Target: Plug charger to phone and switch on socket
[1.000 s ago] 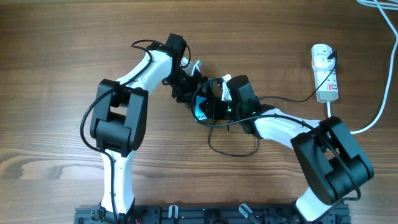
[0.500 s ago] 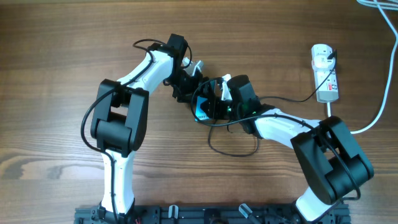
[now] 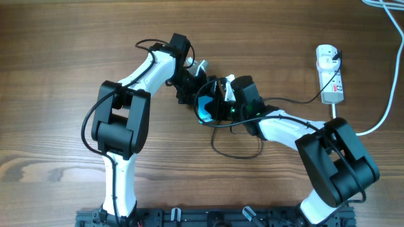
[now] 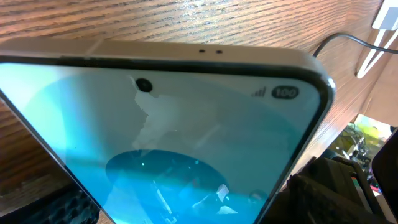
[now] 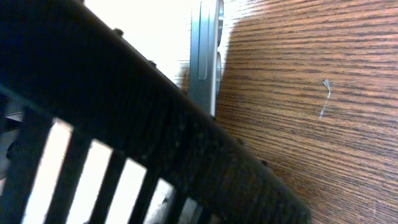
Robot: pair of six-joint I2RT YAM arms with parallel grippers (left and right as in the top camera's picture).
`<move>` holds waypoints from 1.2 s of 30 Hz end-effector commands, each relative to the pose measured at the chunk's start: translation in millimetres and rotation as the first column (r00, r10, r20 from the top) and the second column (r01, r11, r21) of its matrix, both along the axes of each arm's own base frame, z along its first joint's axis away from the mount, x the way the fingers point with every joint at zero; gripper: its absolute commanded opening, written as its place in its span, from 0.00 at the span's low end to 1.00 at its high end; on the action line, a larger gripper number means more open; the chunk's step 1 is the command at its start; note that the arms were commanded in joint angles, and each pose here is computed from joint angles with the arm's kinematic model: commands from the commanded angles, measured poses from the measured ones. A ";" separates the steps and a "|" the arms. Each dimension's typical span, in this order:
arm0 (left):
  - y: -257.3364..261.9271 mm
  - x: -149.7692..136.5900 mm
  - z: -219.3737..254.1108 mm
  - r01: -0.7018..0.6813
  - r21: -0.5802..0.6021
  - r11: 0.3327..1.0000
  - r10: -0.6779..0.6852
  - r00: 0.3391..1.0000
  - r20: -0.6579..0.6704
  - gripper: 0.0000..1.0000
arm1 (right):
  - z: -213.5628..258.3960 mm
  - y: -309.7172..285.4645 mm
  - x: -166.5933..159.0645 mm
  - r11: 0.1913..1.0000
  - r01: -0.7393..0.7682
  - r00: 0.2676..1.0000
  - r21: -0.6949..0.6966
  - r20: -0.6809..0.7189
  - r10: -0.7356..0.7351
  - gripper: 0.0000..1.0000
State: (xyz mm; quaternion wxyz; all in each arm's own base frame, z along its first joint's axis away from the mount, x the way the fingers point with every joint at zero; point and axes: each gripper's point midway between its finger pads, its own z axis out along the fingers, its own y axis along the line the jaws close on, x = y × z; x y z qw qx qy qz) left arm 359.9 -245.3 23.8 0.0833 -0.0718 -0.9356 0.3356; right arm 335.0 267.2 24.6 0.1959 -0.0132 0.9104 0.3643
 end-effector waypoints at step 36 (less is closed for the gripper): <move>6.9 8.2 196.8 0.214 -0.784 0.583 0.042 0.956 0.292 0.13 | 122.4 17.6 -6.0 0.780 -0.269 0.957 0.565 0.062 0.285 0.04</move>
